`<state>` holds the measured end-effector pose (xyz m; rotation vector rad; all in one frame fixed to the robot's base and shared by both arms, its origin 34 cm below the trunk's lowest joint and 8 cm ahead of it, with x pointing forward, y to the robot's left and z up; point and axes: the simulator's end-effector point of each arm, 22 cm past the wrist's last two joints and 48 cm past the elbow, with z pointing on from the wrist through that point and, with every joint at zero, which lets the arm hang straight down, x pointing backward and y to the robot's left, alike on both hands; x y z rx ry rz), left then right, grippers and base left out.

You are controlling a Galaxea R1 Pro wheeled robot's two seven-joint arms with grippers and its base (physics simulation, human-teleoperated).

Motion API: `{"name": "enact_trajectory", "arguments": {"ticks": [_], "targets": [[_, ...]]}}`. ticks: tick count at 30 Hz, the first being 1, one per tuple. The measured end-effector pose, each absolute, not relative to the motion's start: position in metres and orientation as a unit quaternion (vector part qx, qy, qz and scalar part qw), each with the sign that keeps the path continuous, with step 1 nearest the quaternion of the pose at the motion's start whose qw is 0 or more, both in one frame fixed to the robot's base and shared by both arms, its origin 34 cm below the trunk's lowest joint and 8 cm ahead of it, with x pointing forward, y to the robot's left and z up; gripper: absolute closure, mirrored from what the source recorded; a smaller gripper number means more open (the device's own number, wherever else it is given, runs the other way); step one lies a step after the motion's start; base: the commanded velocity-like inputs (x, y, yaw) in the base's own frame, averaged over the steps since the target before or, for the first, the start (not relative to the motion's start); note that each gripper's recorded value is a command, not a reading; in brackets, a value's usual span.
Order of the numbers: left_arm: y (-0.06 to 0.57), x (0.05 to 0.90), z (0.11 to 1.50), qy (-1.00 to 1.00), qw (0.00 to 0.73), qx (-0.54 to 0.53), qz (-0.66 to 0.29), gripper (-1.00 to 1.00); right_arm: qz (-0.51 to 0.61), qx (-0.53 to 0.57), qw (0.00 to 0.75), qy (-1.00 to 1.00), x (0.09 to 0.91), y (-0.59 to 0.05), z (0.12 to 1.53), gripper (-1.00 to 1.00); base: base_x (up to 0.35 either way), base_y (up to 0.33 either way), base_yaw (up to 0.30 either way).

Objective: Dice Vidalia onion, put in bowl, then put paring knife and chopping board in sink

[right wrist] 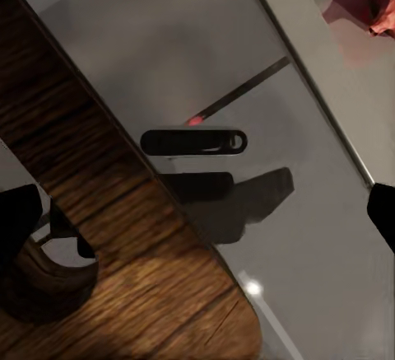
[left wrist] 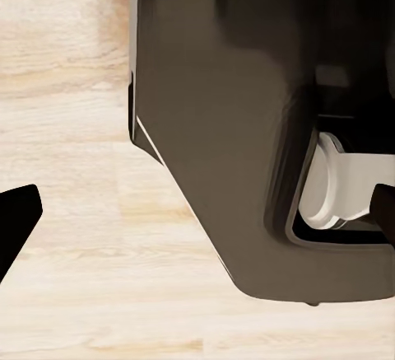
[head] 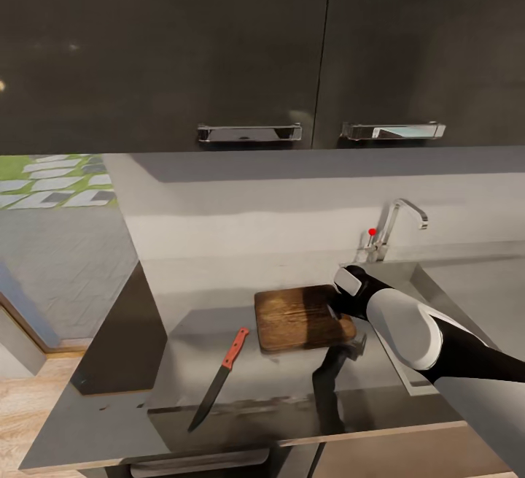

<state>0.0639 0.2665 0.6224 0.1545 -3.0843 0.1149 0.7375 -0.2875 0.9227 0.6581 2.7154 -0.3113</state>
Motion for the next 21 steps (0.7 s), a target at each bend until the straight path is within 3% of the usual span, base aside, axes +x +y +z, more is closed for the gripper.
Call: {"name": "enact_trajectory", "arguments": {"ticks": [21], "targets": [[0.268,0.063,0.623,-0.998,0.027,0.05,0.036,-1.0,-0.109,0.247,0.191,0.944,0.755,-0.299,0.943,-1.0,0.0,0.0,0.0]]}}
